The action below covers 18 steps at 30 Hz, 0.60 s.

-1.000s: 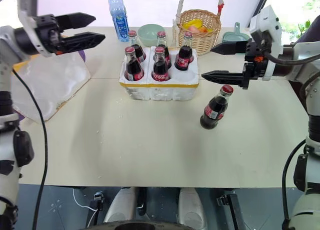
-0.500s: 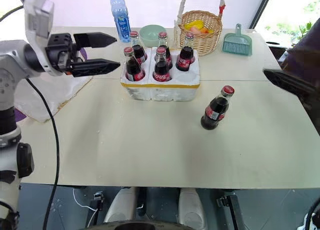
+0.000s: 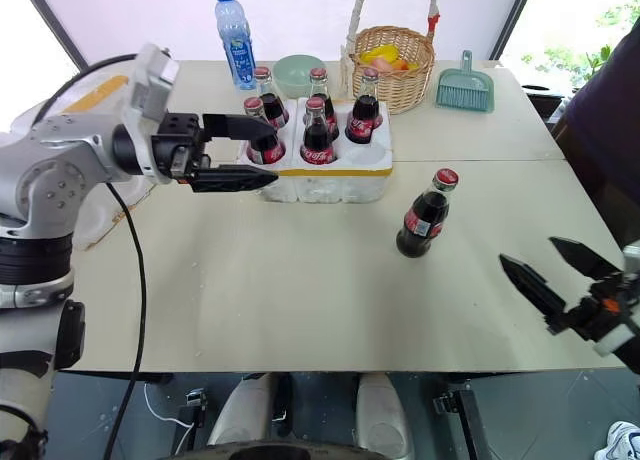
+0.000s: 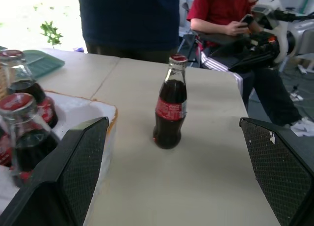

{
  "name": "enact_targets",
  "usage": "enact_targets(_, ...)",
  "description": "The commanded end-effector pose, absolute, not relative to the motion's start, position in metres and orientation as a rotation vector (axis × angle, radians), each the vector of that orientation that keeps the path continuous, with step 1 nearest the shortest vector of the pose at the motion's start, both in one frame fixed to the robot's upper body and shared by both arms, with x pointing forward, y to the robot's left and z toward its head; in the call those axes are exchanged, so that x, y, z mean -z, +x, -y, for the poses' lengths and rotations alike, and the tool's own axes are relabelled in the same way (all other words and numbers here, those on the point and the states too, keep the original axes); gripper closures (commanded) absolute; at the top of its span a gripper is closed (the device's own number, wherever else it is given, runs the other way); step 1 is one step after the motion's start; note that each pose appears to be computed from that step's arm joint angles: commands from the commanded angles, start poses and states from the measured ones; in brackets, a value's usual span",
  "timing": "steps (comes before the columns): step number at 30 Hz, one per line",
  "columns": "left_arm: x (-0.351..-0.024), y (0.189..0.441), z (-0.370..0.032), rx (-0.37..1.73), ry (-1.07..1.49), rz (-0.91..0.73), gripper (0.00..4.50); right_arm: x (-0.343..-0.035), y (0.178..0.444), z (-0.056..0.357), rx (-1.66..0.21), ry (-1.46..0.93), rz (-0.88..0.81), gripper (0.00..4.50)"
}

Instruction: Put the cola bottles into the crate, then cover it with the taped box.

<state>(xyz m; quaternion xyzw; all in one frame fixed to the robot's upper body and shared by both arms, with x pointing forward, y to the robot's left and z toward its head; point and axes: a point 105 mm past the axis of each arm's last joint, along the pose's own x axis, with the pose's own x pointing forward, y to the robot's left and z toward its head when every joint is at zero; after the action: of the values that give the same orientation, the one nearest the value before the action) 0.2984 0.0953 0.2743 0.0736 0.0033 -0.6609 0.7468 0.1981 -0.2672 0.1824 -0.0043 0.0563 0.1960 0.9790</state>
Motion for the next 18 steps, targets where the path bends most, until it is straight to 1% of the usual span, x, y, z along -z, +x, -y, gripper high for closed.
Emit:
enact_targets(1, -0.278, 0.292, -0.093, 1.472, 0.206, 0.02, 0.03, -0.181, 0.209, 0.249, -0.451, -0.014, -0.087, 0.0)
enact_targets(5, -0.273, 0.29, -0.094, 1.466, 0.235, 0.012, 0.03, -0.165, 0.228, 0.234, -0.523, 0.001, -0.104, 0.0)
enact_targets(10, -0.274, 0.29, -0.094, 1.454, 0.226, 0.022, 0.03, -0.158, 0.248, 0.227, -0.562, 0.02, -0.099, 0.0)
enact_targets(14, -0.272, 0.288, -0.094, 1.459, 0.214, 0.015, 0.03, -0.159, 0.261, 0.217, -0.611, 0.059, -0.074, 0.0)
enact_targets(18, -0.268, 0.289, -0.094, 1.459, 0.217, 0.007, 0.03, -0.148, 0.277, 0.21, -0.623, 0.055, -0.105, 0.0)
